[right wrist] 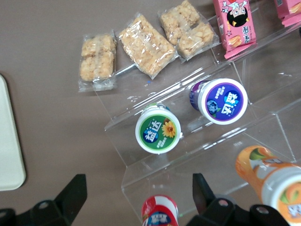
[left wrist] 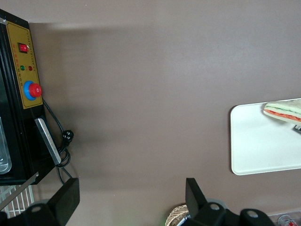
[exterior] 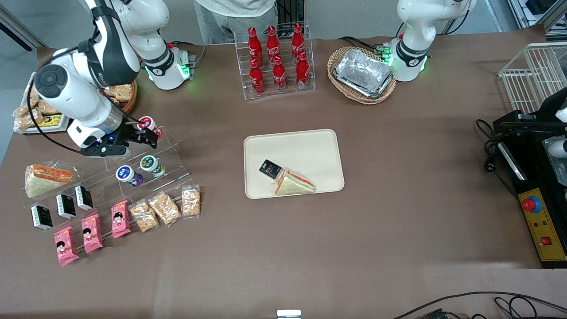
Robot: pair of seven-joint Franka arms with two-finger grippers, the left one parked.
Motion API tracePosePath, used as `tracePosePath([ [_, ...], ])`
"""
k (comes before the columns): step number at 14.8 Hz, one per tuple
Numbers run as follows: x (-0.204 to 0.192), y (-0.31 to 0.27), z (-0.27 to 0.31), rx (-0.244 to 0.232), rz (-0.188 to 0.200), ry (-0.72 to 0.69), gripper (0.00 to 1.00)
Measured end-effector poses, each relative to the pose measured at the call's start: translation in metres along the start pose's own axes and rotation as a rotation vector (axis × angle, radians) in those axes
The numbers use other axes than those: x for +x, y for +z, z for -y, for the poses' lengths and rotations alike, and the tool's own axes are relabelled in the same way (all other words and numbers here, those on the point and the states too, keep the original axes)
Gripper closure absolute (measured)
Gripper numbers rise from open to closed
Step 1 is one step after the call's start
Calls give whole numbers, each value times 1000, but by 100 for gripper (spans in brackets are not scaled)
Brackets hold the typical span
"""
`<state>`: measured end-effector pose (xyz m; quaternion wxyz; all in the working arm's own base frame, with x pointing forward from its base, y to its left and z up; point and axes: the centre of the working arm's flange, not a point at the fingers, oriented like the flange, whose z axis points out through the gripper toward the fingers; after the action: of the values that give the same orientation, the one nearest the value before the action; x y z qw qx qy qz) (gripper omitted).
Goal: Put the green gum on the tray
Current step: 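Move the open right gripper down over the green-labelled gum bottle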
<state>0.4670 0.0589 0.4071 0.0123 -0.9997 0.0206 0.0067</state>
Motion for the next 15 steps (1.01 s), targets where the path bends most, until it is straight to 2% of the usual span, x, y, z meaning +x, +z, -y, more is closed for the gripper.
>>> tracePosePath([
  [3,-4,20,-2,2,-24,1,0],
  [15,5,84,-5,-5,-34,8,0],
])
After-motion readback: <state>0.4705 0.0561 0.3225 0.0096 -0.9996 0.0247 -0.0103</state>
